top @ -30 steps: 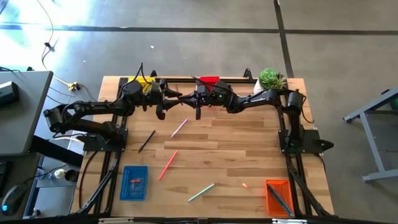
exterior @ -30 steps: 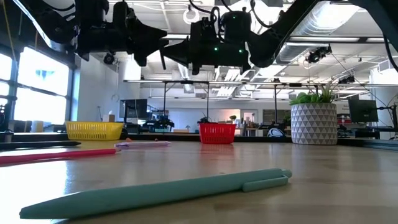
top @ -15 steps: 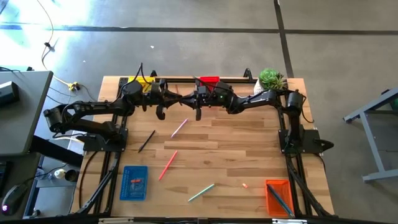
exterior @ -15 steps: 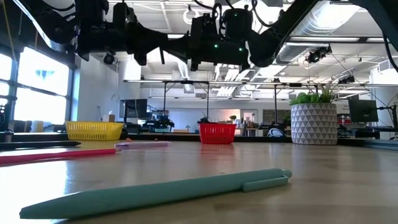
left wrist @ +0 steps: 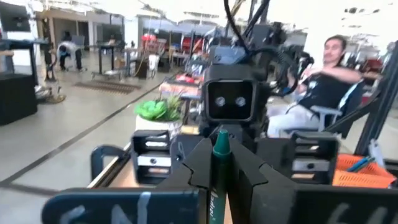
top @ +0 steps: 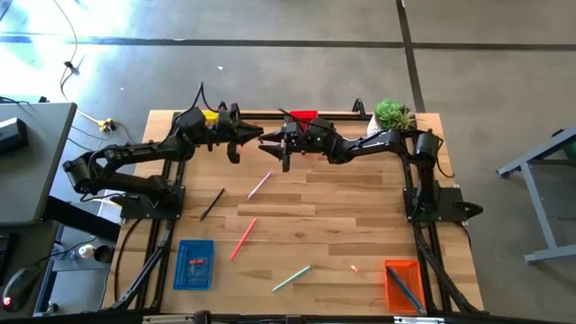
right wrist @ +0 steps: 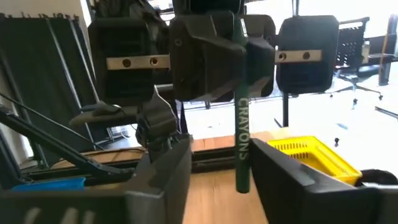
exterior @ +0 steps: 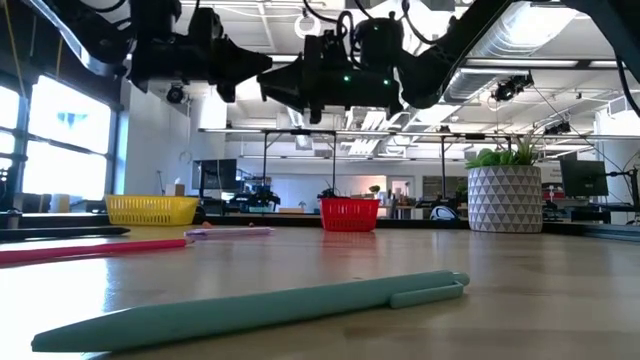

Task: Sort crayons/erasers/pens/pencils in bins
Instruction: Put the green crayon from the red bin into the yellow bin

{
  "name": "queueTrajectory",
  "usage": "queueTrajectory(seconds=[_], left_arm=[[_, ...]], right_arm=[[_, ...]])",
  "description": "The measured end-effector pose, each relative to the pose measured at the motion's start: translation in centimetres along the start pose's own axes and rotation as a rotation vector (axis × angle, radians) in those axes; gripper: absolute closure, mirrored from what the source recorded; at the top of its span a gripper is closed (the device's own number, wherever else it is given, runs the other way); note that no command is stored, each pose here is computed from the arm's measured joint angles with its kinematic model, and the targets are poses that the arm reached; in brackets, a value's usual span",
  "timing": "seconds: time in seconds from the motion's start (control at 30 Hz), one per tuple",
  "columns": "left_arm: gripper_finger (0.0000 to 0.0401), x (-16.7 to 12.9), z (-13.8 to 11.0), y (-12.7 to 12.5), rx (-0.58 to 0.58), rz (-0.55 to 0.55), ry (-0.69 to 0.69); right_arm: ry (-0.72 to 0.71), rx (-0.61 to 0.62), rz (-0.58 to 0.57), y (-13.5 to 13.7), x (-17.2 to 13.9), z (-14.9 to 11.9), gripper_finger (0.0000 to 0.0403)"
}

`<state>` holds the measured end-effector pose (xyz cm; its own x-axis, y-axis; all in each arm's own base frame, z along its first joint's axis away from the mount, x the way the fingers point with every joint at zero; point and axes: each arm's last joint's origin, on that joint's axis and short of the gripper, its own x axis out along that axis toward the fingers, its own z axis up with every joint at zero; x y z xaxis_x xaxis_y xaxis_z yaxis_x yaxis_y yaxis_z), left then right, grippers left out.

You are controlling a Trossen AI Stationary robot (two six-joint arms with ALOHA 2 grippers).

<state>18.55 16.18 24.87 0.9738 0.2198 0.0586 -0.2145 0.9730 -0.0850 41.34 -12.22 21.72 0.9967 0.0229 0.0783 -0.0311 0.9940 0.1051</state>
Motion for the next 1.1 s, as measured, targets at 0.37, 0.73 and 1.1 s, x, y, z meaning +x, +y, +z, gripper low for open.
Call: queueTrajectory(seconds=[0.37,0.73,1.1], left_arm=[[0.0394,-0.3,1.6,2.8,0.043,0.139,0.156],[0.0395,-3.6,-1.2,5.6,0.045,0.593,0.523],[0.0395,-6.0,-3.6,7.4,0.009,0.962,0.814]], right_arm=[[0.132,0.011,-0.025,-1.6,-0.6,-1.1,0.0229],[0.246,-0.062,-0.042,-1.8,-0.9,-2.2,0.0360],[0.248,-0.096,-0.038,-1.7,-0.9,-2.2,0.0393]])
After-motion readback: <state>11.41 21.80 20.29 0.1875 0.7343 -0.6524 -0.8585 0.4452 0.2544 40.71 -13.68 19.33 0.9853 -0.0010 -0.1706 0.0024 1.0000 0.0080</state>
